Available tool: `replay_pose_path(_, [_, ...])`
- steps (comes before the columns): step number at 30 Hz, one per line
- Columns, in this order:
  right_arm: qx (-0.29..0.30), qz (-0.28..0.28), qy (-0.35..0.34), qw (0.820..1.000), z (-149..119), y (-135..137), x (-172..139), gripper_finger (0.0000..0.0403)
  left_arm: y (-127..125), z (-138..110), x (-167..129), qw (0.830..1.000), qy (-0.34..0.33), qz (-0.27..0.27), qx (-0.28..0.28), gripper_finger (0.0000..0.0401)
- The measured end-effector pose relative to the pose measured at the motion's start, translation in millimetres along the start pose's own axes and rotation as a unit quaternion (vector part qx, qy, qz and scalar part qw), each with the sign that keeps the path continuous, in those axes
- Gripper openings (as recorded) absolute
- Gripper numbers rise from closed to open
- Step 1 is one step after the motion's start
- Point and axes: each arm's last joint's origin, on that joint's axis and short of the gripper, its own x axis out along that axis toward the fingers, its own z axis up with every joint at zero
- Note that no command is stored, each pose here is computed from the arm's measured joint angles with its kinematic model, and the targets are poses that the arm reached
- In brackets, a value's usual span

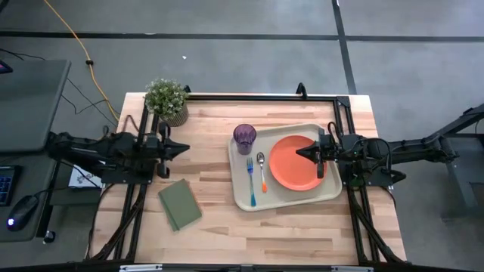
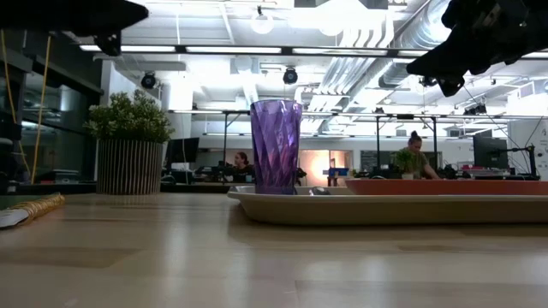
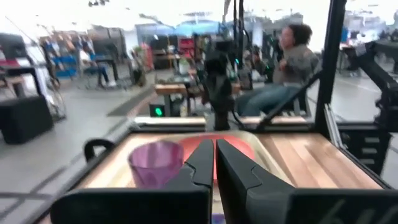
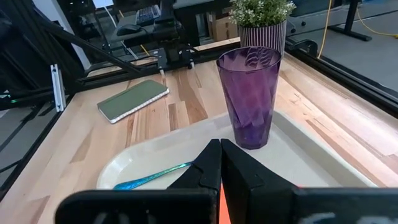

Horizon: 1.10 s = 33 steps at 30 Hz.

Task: Pick and place plate/cup/fork/spoon on tray
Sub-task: Return to Home Position

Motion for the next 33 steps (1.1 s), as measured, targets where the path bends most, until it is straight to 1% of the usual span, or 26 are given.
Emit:
replay_pose_path(4, [0.0,0.0,0.0,1.0,0.0,0.0,0.0,0.0,6.6,2.8,-18.1,0.999,-0.035,0.014,-0.006,0.0])
replay_pose_path(8, [-0.001,0.0,0.0,1.0,0.0,0.0,0.0,0.0,9.1,-7.9,-30.7,0.998,-0.056,0.01,-0.021,0.0])
replay_pose_path(9, [-0.001,0.0,0.0,1.0,0.0,0.0,0.0,0.0,8.7,-11.0,-30.1,0.998,-0.057,0.008,-0.023,0.0])
replay_pose_path(11, [-0.001,0.001,0.0,1.0,0.1,0.0,0.0,0.0,7.3,-21.0,-27.3,0.999,-0.033,0.002,-0.02,0.0])
replay_pose_path(14, [-0.001,0.001,-0.002,1.0,0.5,0.1,-0.1,0.0,6.4,-27.2,-23.1,0.999,-0.032,0.0,-0.029,0.0])
replay_pose_path(16, [-0.003,0.002,-0.002,1.0,0.5,0.1,-0.1,0.0,5.1,-39.3,-21.5,0.999,-0.014,-0.006,-0.033,0.0])
replay_pose_path(19, [-0.003,0.002,-0.002,1.0,0.6,0.1,-0.1,0.0,3.3,-49.1,-18.5,0.999,-0.028,-0.019,-0.039,0.0])
replay_pose_path(22, [-0.002,0.004,-0.001,1.0,0.5,0.2,-0.1,0.0,1.4,-67.5,-15.1,0.999,-0.006,-0.022,-0.037,0.0])
replay_pose_path(23, [-0.002,0.004,-0.001,1.0,0.5,0.3,-0.1,0.0,1.6,-69.2,-15.2,0.999,0.004,-0.02,-0.037,0.0])
replay_pose_path(29, [-0.018,0.006,0.008,1.0,-1.3,-0.1,-1.3,0.0,1.2,-68.3,-15.3,0.999,0.004,-0.029,-0.04,0.0])
replay_pose_path(33, [-0.022,0.011,0.008,1.0,-2.1,-1.3,-10.3,0.0,1.2,-68.4,-15.3,0.999,0.004,-0.029,-0.035,0.0])
